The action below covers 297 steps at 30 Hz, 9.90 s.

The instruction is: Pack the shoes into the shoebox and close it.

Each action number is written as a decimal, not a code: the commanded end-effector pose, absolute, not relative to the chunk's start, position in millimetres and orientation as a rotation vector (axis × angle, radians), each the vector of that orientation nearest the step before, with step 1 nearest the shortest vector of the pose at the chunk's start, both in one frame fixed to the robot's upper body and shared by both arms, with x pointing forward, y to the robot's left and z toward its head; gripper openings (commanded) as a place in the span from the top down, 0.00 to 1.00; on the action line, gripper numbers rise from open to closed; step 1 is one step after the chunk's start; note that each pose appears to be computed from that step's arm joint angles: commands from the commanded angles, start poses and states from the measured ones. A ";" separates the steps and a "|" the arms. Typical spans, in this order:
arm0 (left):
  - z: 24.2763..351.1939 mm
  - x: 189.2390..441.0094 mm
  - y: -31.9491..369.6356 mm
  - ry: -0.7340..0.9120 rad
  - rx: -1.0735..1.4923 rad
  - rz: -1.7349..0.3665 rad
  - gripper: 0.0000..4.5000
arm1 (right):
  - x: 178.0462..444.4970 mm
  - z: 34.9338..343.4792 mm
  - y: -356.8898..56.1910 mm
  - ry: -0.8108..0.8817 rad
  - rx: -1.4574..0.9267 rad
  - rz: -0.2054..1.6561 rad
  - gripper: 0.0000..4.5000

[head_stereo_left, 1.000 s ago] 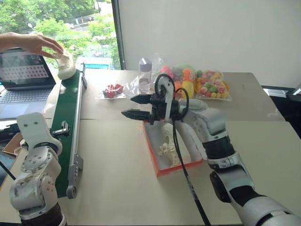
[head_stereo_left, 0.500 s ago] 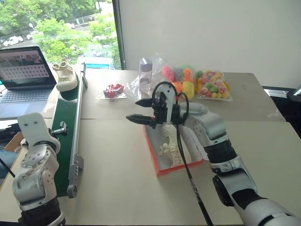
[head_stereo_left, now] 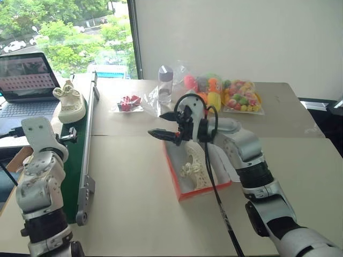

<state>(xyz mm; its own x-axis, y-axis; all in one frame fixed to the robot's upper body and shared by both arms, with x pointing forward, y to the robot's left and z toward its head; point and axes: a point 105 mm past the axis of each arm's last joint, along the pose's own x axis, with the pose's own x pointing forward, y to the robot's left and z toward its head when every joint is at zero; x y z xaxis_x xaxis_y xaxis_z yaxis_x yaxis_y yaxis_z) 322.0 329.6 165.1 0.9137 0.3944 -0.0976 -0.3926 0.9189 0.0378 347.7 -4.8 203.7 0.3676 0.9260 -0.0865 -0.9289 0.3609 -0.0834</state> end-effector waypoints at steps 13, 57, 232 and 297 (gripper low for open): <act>163.6 319.0 341.2 0.068 0.049 0.421 0.00 | 337.6 210.5 -13.9 0.017 -0.149 1.189 0.00; 293.5 348.9 156.5 -0.349 -0.265 -0.336 0.88 | 398.5 292.9 -67.1 -0.049 0.668 0.823 0.00; 209.2 242.3 103.2 0.277 0.443 -1.393 0.35 | 330.9 171.7 -111.6 0.495 -0.025 0.906 0.01; 222.6 294.2 102.8 0.259 0.635 -1.494 0.35 | 246.4 61.9 -290.1 -0.102 0.829 0.066 0.99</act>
